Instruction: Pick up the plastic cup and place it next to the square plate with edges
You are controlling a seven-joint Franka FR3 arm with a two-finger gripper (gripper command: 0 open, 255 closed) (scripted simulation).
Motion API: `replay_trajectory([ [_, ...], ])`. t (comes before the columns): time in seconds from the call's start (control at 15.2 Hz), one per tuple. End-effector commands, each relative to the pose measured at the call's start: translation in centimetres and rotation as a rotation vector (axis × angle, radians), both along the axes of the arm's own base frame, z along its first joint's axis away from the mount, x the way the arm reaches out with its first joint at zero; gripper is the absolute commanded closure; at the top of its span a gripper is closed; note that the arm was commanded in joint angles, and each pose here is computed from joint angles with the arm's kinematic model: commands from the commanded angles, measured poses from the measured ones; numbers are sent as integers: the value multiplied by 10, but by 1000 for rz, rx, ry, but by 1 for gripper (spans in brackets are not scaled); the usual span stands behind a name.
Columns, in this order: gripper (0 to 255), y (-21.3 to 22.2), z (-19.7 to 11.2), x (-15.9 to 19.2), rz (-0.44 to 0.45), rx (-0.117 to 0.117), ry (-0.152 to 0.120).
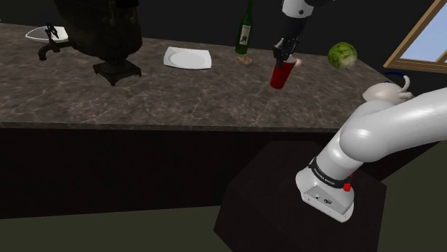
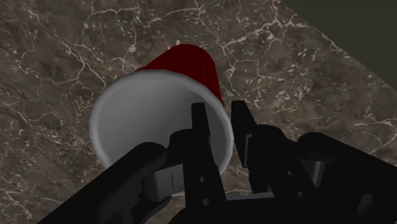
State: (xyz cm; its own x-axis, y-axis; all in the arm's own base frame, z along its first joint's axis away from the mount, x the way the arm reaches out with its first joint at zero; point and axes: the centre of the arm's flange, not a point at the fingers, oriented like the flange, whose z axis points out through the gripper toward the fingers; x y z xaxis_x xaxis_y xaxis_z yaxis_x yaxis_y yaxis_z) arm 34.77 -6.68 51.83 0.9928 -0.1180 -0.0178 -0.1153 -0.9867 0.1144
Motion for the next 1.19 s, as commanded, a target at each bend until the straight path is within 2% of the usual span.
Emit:
replay_trajectory([
  [0.0,255,-1,11,0,0,0,0],
  [0.53,255,-1,53,0,0,0,0],
  [1.12,255,-36,54,113,0,0,0],
])
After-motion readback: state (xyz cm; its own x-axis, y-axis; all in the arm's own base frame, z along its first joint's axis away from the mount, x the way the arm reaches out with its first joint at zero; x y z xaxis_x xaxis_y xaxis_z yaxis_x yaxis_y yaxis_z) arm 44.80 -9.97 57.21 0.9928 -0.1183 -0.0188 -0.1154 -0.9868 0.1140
